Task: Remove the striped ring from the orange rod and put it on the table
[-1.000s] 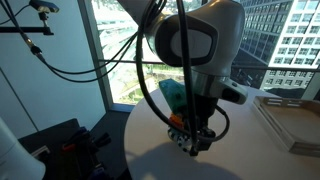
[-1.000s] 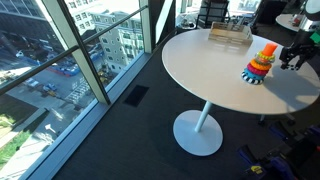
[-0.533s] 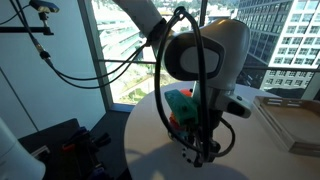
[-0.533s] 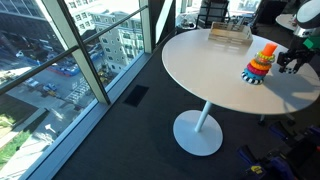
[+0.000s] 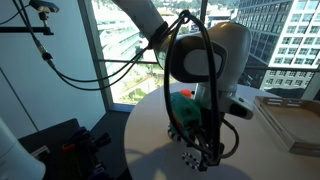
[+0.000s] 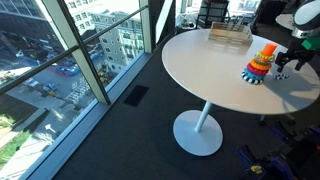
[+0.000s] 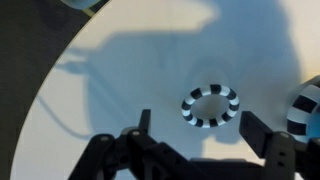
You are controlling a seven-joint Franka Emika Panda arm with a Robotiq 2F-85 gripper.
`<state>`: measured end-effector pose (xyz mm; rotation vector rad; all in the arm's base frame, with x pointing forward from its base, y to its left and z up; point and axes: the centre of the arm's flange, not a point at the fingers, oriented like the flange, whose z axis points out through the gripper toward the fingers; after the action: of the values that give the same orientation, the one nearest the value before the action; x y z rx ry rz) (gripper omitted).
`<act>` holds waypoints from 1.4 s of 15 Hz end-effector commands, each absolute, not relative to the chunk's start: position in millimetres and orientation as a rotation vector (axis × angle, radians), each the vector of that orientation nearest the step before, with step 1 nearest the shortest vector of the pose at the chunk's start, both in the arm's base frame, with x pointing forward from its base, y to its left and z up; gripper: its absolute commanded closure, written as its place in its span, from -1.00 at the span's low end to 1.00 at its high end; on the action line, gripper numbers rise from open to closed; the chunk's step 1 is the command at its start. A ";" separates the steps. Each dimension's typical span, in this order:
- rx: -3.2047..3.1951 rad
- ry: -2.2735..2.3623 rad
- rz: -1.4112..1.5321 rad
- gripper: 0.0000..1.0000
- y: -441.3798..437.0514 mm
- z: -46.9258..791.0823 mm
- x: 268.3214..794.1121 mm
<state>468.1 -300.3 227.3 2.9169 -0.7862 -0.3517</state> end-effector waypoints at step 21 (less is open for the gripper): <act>3.072 -0.355 -0.488 -1.00 -246.5 371.2 473.7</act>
<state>470.7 -249.7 335.9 3.0623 -0.4003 -0.4910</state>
